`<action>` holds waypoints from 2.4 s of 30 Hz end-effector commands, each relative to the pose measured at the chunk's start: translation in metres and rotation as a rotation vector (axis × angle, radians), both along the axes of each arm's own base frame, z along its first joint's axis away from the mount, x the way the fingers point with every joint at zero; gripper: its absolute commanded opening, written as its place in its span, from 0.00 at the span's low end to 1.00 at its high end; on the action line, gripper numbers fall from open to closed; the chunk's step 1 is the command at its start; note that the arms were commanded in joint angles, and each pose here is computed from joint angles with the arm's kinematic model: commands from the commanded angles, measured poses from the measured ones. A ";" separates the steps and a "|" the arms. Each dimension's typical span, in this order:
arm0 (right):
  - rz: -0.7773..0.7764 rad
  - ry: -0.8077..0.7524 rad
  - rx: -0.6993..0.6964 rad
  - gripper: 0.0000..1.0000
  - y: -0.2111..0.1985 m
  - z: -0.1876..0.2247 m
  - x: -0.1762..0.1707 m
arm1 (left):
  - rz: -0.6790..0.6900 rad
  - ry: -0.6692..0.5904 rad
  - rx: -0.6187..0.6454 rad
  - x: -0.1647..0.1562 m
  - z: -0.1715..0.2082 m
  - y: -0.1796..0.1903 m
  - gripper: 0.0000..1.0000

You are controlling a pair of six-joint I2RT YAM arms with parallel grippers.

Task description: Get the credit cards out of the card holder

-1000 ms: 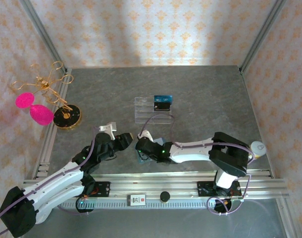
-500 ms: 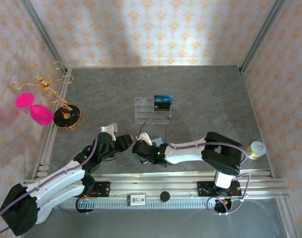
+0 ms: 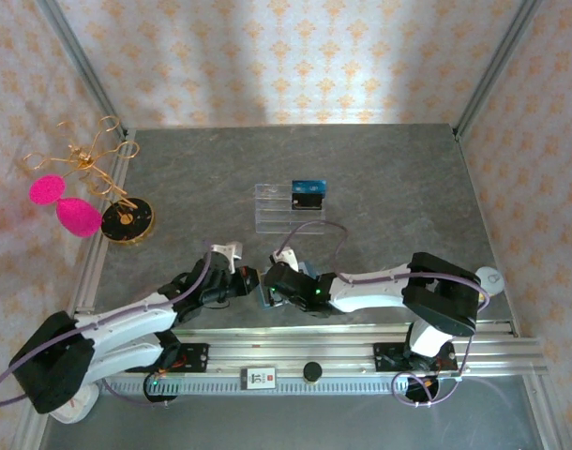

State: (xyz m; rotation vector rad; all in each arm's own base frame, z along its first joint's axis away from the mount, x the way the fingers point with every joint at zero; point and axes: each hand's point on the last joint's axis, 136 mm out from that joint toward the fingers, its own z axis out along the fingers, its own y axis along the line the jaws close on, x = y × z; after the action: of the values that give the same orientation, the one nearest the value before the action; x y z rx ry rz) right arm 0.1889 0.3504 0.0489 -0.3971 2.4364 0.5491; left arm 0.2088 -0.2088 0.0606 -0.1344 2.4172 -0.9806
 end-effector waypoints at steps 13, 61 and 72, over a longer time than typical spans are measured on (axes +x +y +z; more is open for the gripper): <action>-0.227 -0.151 0.136 0.36 -0.057 0.059 0.016 | -0.178 -0.006 -0.003 0.007 0.002 -0.068 0.02; -0.054 0.279 0.120 0.16 -0.034 -0.014 0.022 | -0.054 -0.057 0.102 0.017 -0.020 -0.020 0.00; -0.042 0.320 0.144 0.09 -0.030 -0.027 0.016 | -0.087 0.003 0.140 0.006 -0.041 -0.018 0.00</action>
State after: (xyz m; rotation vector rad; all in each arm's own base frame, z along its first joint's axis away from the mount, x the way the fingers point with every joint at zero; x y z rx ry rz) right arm 0.2072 0.3175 0.0262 -0.2188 2.6680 0.7875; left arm 0.2172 -0.2268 0.0252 -0.0070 2.4862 -0.8573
